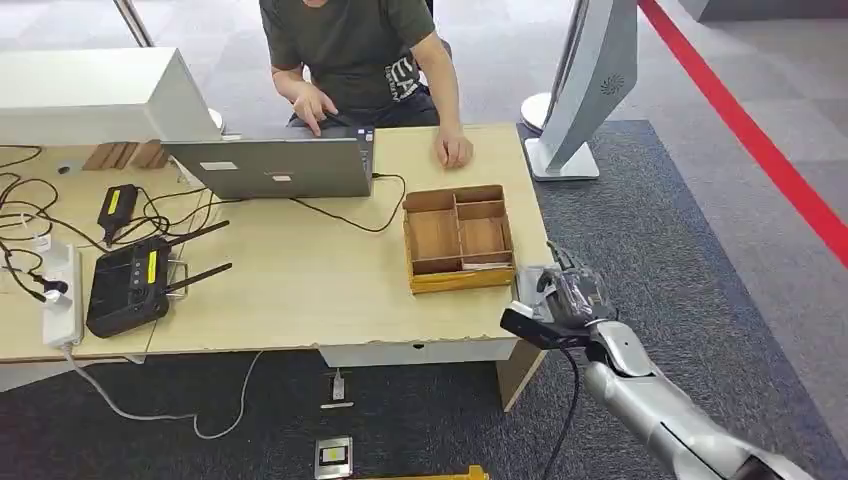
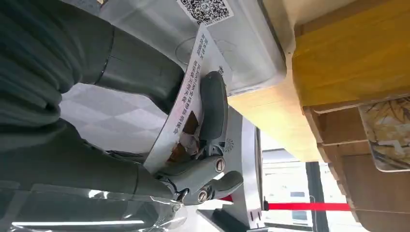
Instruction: Pass the card to the sensor for recognition and then transmit it.
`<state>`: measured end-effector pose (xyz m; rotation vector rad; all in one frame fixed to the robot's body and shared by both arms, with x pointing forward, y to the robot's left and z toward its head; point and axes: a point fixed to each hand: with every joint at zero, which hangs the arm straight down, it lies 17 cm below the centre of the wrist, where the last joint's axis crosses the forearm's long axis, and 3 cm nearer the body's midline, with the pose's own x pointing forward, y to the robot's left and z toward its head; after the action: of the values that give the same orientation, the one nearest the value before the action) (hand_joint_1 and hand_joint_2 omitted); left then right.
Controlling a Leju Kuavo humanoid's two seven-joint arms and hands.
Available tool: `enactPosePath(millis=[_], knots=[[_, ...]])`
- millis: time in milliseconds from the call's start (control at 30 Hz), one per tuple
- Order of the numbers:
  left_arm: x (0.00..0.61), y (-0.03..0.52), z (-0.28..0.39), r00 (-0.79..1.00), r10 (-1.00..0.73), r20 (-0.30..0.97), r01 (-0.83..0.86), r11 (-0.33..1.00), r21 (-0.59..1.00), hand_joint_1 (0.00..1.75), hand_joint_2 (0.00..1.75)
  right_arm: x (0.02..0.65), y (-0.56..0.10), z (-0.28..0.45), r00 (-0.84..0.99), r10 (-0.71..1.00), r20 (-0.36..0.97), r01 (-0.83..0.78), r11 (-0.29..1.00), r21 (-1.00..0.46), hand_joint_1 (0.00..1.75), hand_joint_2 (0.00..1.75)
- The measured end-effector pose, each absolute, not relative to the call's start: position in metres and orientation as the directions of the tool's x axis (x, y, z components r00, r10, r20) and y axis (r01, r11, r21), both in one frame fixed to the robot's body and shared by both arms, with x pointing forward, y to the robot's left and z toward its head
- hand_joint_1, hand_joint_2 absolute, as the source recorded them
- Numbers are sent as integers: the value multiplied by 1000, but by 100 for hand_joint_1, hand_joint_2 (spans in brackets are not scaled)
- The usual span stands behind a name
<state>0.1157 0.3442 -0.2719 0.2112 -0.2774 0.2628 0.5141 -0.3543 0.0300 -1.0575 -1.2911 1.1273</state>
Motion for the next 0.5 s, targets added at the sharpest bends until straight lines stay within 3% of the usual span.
enactPosePath(millis=[500], knots=[[118,341,-271,925,221,309,-277,949,151,0,0,527,-365,54,-33,992,122,29,123,-992,175,175]])
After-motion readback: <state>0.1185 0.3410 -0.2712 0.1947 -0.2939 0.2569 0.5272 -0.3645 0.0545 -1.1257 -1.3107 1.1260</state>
